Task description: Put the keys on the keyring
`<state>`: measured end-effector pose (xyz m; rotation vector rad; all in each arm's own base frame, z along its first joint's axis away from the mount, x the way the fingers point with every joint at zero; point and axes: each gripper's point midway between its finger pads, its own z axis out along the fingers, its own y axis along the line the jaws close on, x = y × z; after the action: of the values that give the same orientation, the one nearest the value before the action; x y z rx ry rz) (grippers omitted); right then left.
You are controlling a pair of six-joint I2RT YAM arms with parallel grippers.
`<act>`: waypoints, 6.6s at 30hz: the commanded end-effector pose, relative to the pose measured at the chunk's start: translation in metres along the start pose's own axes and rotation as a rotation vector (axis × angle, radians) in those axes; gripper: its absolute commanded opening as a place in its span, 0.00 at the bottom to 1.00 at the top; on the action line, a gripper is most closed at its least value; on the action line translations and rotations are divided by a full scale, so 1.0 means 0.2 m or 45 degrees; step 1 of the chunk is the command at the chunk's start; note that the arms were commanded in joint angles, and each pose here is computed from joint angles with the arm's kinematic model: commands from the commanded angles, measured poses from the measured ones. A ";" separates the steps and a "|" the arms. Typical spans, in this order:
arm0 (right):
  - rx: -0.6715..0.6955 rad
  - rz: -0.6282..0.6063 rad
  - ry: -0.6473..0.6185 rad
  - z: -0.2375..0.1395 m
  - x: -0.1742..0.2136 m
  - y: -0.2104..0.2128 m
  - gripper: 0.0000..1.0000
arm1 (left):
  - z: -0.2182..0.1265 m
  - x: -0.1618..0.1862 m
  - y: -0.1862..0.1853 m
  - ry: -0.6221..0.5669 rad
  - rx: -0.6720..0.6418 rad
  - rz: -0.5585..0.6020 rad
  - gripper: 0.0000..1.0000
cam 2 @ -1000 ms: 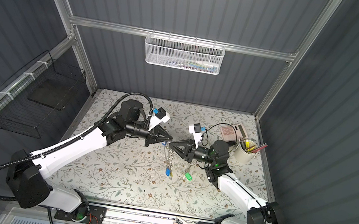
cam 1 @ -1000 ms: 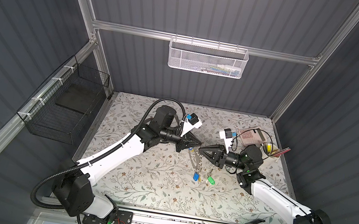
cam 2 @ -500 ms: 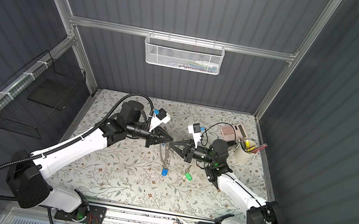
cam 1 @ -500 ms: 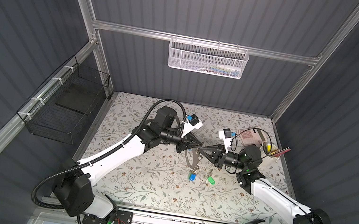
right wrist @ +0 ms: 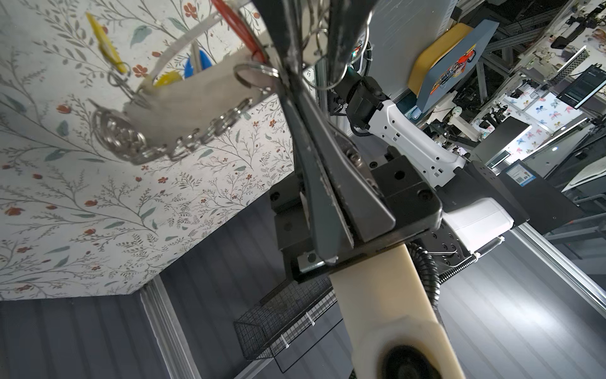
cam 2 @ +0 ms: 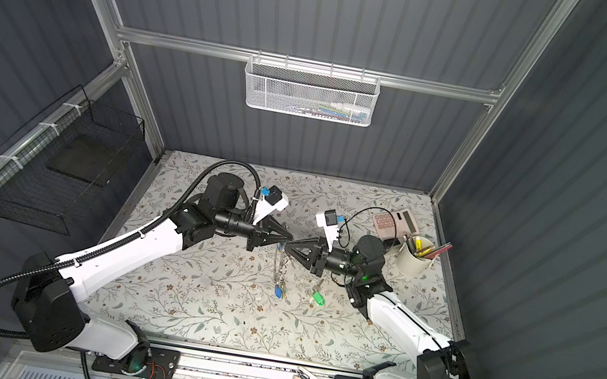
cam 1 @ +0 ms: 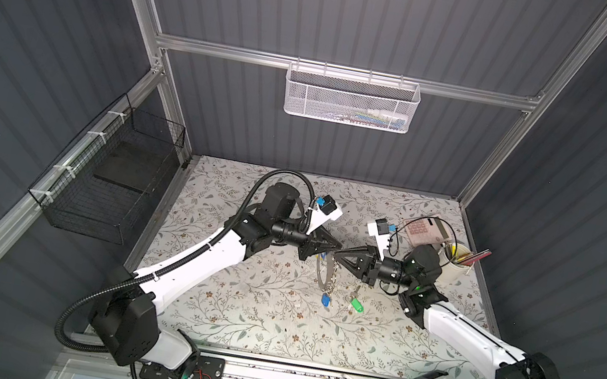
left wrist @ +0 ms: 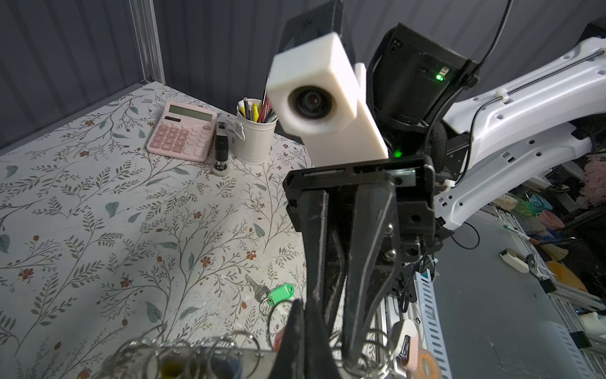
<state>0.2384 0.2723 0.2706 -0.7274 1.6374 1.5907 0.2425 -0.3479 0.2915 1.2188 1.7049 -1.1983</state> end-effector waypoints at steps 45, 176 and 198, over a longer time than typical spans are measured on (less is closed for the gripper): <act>0.189 0.080 -0.031 -0.01 0.03 -0.17 0.00 | 0.00 -0.02 -0.04 -0.150 -0.008 -0.011 0.20; 0.877 0.241 -0.276 -0.54 0.16 -0.48 0.94 | -0.04 0.43 0.53 0.096 -0.548 -0.363 0.00; 0.400 0.108 -0.018 0.11 0.09 -0.54 0.60 | -0.21 0.24 0.42 -0.271 -0.237 -0.418 0.00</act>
<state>0.3238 0.2762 0.1730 -0.3893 1.9670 1.2863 0.3094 -0.2784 0.2031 0.6443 2.0107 -1.2000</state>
